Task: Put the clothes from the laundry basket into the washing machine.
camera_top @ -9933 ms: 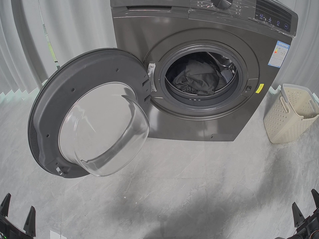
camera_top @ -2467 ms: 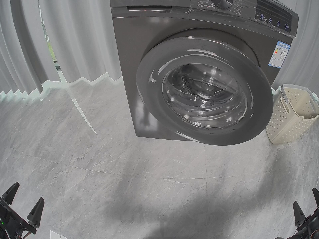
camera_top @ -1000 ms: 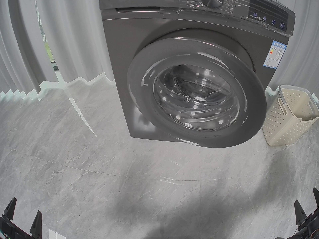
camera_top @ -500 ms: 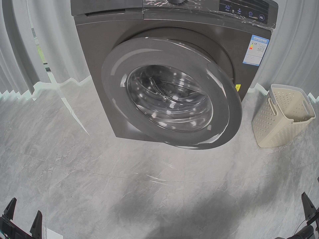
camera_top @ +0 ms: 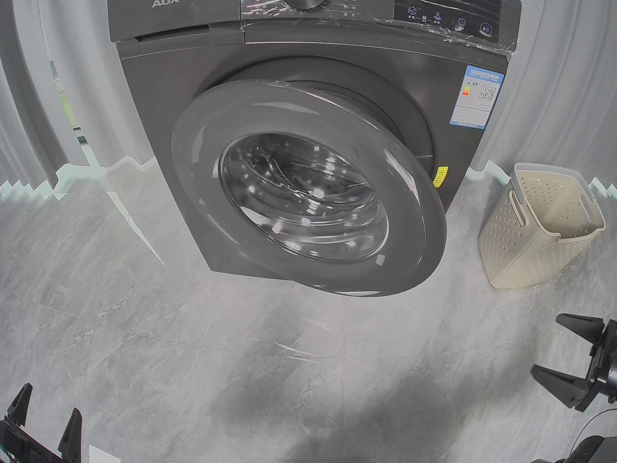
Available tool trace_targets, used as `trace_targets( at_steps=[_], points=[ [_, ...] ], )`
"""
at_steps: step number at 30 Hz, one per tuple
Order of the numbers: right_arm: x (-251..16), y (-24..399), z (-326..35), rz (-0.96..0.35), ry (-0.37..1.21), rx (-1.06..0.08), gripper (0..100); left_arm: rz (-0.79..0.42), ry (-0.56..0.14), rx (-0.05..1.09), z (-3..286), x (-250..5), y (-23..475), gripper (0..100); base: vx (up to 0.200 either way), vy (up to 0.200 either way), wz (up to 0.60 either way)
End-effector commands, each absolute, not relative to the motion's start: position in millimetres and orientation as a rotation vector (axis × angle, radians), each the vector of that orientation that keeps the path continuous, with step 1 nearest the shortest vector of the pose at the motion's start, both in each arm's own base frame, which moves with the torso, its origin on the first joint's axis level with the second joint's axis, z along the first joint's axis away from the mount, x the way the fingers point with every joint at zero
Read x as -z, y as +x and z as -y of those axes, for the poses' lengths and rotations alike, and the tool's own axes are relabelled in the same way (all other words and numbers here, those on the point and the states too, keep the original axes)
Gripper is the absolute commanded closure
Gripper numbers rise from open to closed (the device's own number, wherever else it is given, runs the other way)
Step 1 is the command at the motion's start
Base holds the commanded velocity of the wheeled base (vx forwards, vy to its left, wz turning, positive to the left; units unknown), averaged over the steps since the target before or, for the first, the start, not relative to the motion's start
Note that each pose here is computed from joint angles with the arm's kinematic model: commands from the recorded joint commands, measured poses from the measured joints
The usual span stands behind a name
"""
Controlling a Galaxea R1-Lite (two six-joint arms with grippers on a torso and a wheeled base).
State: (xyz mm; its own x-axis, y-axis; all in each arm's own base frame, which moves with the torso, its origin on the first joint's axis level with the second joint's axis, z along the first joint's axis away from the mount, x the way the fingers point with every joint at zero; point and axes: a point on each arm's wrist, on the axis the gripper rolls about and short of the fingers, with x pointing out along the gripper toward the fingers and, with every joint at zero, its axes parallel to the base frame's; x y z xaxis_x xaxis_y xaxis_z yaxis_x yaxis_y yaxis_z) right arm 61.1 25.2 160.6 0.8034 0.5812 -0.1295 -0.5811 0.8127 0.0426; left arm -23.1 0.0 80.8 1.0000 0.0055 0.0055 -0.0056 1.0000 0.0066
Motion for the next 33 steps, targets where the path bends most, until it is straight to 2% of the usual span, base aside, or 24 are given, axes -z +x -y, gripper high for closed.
trace_targets(
  at_steps=[1, 4, 12, 16, 33],
  points=[
    [-165, 108, -68, -0.282, 0.039, -0.779, 0, 0.002, 0.008, -0.006, 0, -76, -23, 0, 0.2, 0.0, 0.0],
    [-171, 120, -82, -0.287, 0.053, -0.762, 0, 0.002, 0.009, -0.006, 0, -76, -23, 0, 0.2, 0.0, 0.0],
    [-179, 151, -123, -0.22, 0.084, -0.724, 0, 0.002, 0.009, -0.005, 0, -76, -23, 0, 0.0, 0.0, 0.0],
    [-176, 165, -133, -0.241, 0.085, -0.688, 0, 0.002, 0.009, -0.005, 0, -76, -23, 0, 0.0, 0.0, 0.0],
    [-178, 188, -155, -0.232, 0.11, -0.692, 0, 0.0, 0.009, -0.002, 0, -75, -23, 0, 0.0, 0.0, 0.0]
  ],
)
